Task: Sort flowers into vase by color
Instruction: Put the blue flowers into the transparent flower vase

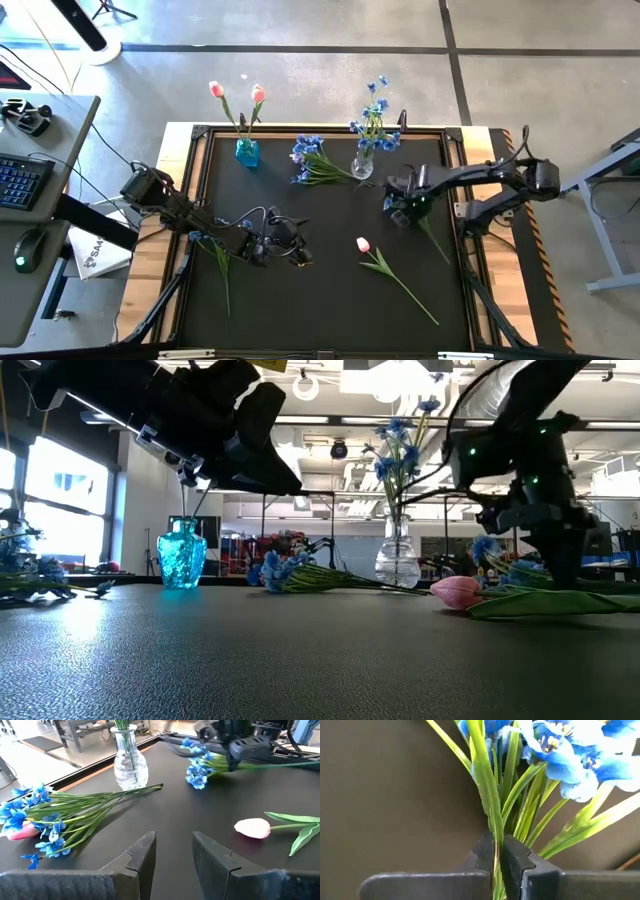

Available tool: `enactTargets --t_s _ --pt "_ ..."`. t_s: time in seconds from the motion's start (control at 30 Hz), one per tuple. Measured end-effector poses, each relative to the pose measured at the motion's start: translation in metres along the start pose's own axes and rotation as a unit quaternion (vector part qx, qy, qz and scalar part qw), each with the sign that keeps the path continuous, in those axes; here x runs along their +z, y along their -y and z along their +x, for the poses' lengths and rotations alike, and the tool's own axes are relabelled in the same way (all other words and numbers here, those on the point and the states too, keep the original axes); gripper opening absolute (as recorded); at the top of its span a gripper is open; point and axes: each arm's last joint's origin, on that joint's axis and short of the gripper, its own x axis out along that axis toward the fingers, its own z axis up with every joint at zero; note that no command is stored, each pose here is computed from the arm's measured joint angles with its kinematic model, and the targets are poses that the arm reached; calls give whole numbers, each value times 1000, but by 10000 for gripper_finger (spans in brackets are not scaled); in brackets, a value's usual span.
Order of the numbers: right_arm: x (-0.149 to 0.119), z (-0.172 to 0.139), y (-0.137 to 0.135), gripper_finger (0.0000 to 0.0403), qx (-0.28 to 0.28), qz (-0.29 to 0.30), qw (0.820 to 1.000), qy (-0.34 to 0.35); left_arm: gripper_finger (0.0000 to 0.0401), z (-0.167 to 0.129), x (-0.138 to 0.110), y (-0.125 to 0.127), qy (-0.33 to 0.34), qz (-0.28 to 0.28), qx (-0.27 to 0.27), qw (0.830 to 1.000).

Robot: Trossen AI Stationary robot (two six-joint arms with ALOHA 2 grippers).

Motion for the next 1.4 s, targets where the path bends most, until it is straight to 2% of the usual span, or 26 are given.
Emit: enactTargets --t_s 0.27,0.43,0.53,0.6,0.67,0.77,0.87,1.0,1.13,1.27,1.4 --pt "-22 2 -22 7 -3 -4 1000 3 113 0 0 0 0 1 0 1000" --pt "-26 1 -43 7 64 -51 996 38 113 0 0 0 0 1 0 1000" --pt "-22 -2 -60 7 130 -76 984 91 113 0 0 0 0 1 0 1000" --pt "-17 -6 -71 7 169 -103 970 144 113 0 0 0 0 1 0 1000" --pt "-14 -11 -79 7 190 -127 954 193 113 0 0 0 0 1 0 1000" --pt "-12 -15 -84 16 205 -149 941 226 113 0 0 0 0 1 0 1000" --pt "-9 -14 -82 44 194 -157 940 232 113 0 0 0 0 0 0 1000" --pt "-7 -13 -77 102 175 -163 945 223 113 0 0 0 0 -4 0 1000" --pt "-9 -19 -74 152 140 -166 956 200 113 0 0 0 -1 -4 -2 1000" --pt "-16 -29 -79 171 104 -167 959 206 113 0 0 0 -6 -5 -9 1000" --pt "-24 -30 -85 173 98 -167 956 221 113 0 0 0 -6 -11 -10 1000"
